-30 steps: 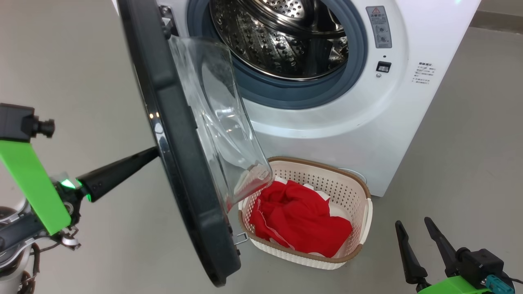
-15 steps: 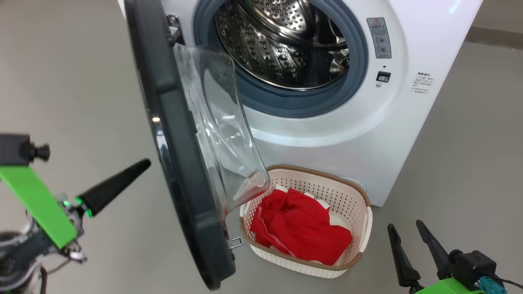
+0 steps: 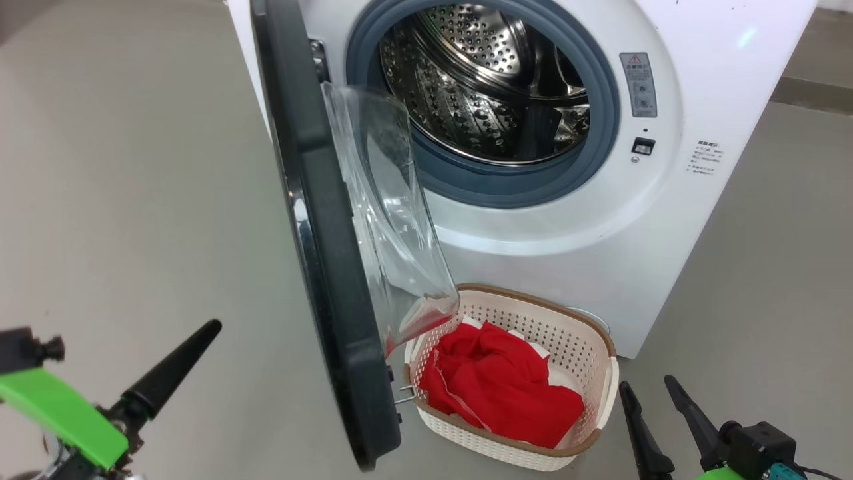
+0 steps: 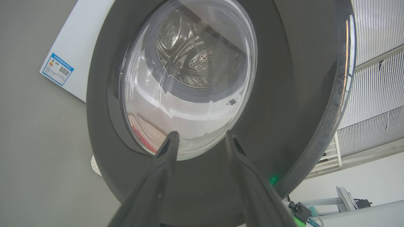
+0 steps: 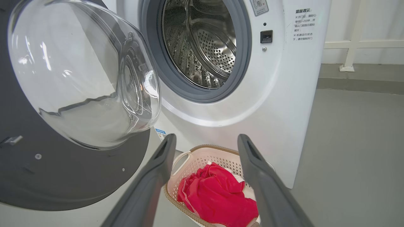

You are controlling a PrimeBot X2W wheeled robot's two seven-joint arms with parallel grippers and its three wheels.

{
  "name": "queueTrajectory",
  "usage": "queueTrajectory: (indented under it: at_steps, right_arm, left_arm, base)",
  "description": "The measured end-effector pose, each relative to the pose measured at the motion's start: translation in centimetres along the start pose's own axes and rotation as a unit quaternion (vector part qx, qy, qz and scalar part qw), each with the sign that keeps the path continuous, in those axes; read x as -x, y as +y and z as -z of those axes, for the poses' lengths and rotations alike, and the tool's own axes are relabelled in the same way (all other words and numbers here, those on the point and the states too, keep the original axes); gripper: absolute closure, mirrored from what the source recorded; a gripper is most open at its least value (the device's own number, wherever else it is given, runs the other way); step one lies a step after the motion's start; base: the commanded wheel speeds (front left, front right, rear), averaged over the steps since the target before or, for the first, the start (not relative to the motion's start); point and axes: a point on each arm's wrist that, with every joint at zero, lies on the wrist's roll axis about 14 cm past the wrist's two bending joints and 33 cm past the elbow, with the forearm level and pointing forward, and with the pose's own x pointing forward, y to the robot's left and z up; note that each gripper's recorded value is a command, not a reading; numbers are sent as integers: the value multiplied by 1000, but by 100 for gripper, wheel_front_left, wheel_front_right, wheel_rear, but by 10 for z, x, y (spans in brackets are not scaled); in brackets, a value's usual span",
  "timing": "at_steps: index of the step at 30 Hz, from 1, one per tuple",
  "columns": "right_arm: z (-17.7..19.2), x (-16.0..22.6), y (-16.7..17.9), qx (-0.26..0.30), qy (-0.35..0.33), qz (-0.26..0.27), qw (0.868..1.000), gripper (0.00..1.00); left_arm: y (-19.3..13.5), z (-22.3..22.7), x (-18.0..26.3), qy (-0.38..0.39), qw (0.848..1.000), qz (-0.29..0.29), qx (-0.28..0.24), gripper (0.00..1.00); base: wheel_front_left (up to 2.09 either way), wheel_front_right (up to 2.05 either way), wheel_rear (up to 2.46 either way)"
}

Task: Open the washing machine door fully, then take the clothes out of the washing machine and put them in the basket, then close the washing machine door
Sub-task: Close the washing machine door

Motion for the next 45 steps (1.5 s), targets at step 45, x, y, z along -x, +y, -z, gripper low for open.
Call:
queueTrajectory:
  at_steps: [45]
  right_arm:
    - [1, -12, -2, -9, 0, 1, 1000, 0]
  left_arm:
    - [120, 52, 59, -186, 941, -237, -154, 0]
  base:
    - [0, 0, 0]
